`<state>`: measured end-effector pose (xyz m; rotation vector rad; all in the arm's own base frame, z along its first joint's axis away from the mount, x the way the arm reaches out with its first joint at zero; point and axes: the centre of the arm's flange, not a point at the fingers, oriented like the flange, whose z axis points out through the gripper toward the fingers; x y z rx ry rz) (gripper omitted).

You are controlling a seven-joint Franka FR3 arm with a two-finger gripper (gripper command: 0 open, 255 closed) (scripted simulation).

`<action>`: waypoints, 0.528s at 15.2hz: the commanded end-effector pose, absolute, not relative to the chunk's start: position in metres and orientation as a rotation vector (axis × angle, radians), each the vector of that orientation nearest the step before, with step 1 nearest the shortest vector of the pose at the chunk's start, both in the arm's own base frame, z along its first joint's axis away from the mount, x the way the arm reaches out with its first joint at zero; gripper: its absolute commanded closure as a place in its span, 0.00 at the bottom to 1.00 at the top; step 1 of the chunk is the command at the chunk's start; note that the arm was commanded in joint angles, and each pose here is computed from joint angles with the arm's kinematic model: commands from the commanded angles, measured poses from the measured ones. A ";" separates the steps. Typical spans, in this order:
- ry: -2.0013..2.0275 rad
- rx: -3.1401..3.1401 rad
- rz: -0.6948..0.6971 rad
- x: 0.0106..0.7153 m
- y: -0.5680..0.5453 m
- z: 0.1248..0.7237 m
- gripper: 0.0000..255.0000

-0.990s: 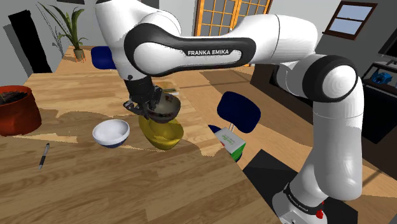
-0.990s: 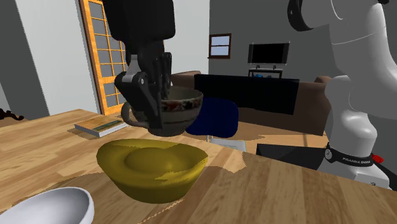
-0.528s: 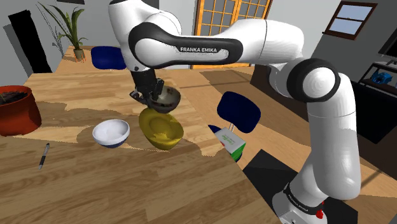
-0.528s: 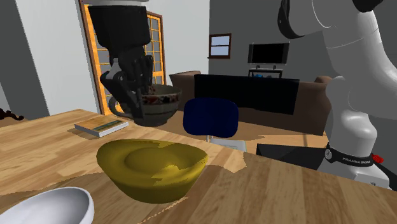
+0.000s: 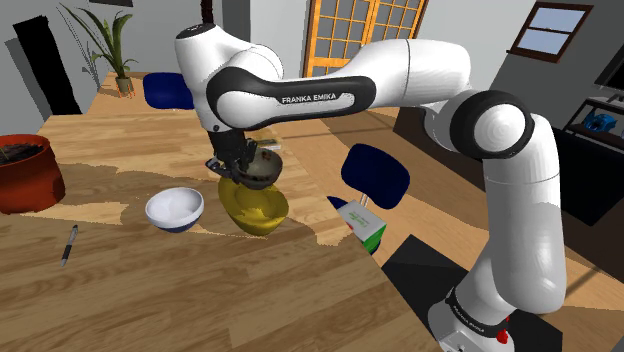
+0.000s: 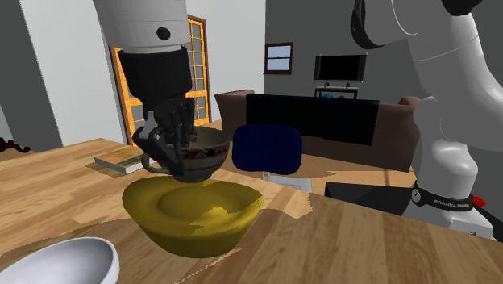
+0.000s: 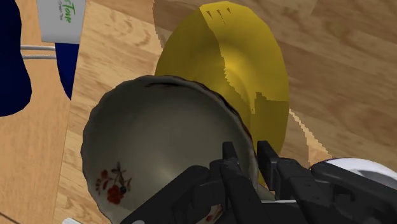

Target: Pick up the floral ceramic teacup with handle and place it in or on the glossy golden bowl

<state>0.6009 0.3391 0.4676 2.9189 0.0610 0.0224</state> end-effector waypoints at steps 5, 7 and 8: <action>0.061 2.920 0.024 0.601 0.338 0.436 1.00; 0.061 2.920 0.024 0.601 0.338 0.436 1.00; 0.061 2.920 0.024 0.601 0.338 0.436 1.00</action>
